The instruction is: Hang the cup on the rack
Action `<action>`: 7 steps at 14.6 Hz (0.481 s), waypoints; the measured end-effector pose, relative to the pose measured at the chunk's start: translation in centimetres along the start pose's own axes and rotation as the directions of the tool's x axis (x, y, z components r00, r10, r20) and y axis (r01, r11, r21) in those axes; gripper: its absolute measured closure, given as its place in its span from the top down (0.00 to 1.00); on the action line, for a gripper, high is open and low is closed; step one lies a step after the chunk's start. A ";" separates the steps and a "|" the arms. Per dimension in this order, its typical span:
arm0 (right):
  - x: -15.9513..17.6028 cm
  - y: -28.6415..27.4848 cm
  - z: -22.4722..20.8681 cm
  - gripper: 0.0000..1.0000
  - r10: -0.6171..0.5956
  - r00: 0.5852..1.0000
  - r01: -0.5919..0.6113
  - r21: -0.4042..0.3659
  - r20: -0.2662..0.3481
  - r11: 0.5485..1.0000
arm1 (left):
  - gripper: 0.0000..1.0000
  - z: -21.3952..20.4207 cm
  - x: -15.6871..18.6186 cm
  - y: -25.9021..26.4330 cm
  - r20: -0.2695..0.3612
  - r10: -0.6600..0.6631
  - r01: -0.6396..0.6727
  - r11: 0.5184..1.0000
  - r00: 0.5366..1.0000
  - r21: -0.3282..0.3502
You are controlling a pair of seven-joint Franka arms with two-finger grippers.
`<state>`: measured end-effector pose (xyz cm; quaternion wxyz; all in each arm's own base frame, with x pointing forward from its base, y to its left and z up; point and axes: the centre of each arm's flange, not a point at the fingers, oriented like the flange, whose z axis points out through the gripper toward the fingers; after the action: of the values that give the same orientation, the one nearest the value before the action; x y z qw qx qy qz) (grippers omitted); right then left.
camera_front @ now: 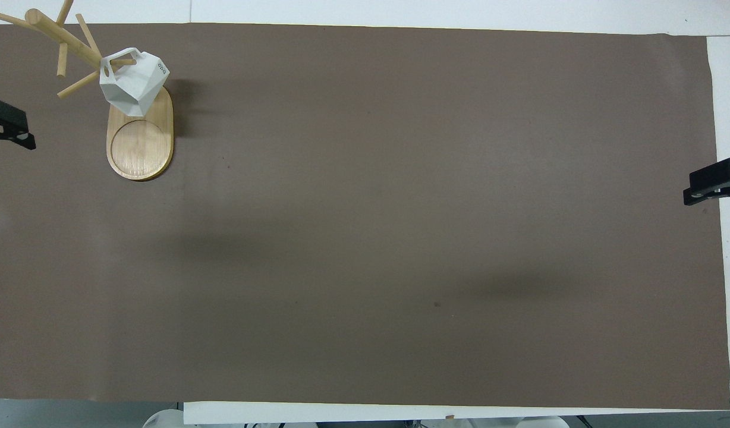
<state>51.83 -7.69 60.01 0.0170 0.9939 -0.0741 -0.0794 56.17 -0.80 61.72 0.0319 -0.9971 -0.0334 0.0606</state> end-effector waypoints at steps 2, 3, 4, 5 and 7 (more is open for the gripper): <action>0.0 0.0 0.0 1.00 0.000 1.000 0.000 0.000 0.000 1.000 | 0.99 -1.3 -1.0 -0.2 -0.007 0.120 -0.120 0.993 0.993 0.000; 0.0 0.0 0.0 1.00 0.000 1.000 0.000 0.000 0.000 1.000 | 0.99 -1.6 -1.2 -0.4 -0.013 0.149 -0.149 0.989 0.989 -0.002; 0.0 0.0 0.0 1.00 0.000 1.000 0.000 0.000 0.000 1.000 | 0.99 -1.8 -1.3 -0.6 -0.017 0.162 -0.162 0.987 0.987 -0.003; 0.0 0.0 0.0 1.00 0.000 1.000 0.000 0.000 0.000 1.000 | 0.99 -1.9 -1.4 -0.8 -0.018 0.167 -0.167 0.986 0.986 -0.004; 0.0 0.0 0.0 1.00 0.000 1.000 0.000 0.000 0.000 1.000 | 0.99 -1.9 -1.4 -0.8 -0.018 0.171 -0.171 0.985 0.985 -0.005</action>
<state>51.83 -7.69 60.01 0.0170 0.9939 -0.0741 -0.0794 54.99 -0.24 63.79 0.0237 -0.9969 0.0524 0.0540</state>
